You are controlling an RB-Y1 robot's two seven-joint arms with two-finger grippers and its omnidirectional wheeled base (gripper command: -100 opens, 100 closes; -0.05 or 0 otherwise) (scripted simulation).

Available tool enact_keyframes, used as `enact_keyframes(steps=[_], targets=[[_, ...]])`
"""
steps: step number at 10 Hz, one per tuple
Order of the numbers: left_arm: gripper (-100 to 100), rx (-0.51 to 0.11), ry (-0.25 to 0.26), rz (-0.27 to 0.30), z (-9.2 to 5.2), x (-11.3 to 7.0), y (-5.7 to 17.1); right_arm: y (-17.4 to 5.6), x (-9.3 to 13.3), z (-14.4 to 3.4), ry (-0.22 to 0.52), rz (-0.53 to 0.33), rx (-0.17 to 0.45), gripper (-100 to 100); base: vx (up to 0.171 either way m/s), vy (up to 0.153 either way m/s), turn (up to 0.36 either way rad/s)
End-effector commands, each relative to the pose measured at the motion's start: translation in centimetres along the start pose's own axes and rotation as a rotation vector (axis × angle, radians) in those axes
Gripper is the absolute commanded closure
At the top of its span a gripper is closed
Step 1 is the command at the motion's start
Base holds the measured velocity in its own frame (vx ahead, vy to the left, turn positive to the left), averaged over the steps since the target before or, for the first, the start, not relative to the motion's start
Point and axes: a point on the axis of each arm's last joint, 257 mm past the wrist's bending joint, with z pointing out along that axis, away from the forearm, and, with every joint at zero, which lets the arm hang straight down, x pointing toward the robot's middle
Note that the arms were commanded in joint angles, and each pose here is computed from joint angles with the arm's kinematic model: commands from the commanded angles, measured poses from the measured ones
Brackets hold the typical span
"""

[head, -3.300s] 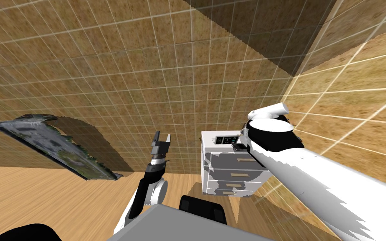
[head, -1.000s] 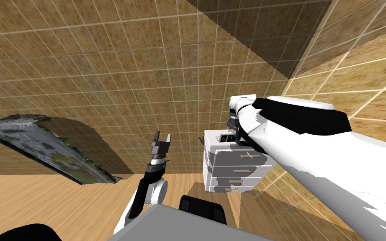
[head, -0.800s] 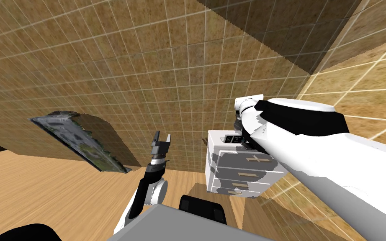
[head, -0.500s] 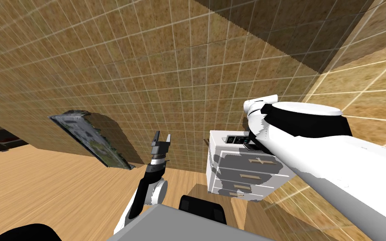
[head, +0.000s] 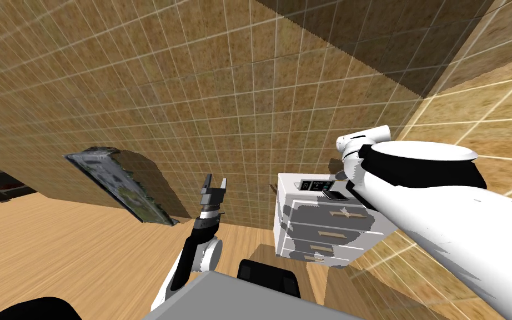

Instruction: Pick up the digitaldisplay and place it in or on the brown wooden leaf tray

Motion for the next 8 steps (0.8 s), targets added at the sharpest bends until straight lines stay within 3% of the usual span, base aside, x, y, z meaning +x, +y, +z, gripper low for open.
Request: enact_keyframes(steps=[1,2,4,5,8], targets=[[0,0.0,0.0,0.0,0.0,0.0,0.0,2.7,3.9,2.7,0.038,0.04,-0.091,-100,0.146,-0.165,-0.368],[0,0.0,0.0,0.001,0.0,0.0,0.0,4.1,5.0,3.6,0.057,0.066,-0.134,-100,0.253,-0.14,-0.432],[0,0.0,0.0,0.001,0.0,0.0,0.0,7.5,7.1,6.3,0.107,0.126,-0.25,-100,0.247,0.003,-0.341],[0,0.0,0.0,0.0,0.0,0.0,0.0,9.5,8.3,7.4,0.129,0.169,-0.31,-100,0.054,0.022,0.025],[0,0.0,0.0,0.0,0.0,0.0,0.0,12.6,10.2,9.4,0.224,0.165,-0.44,-100,-0.026,-0.002,0.012]])
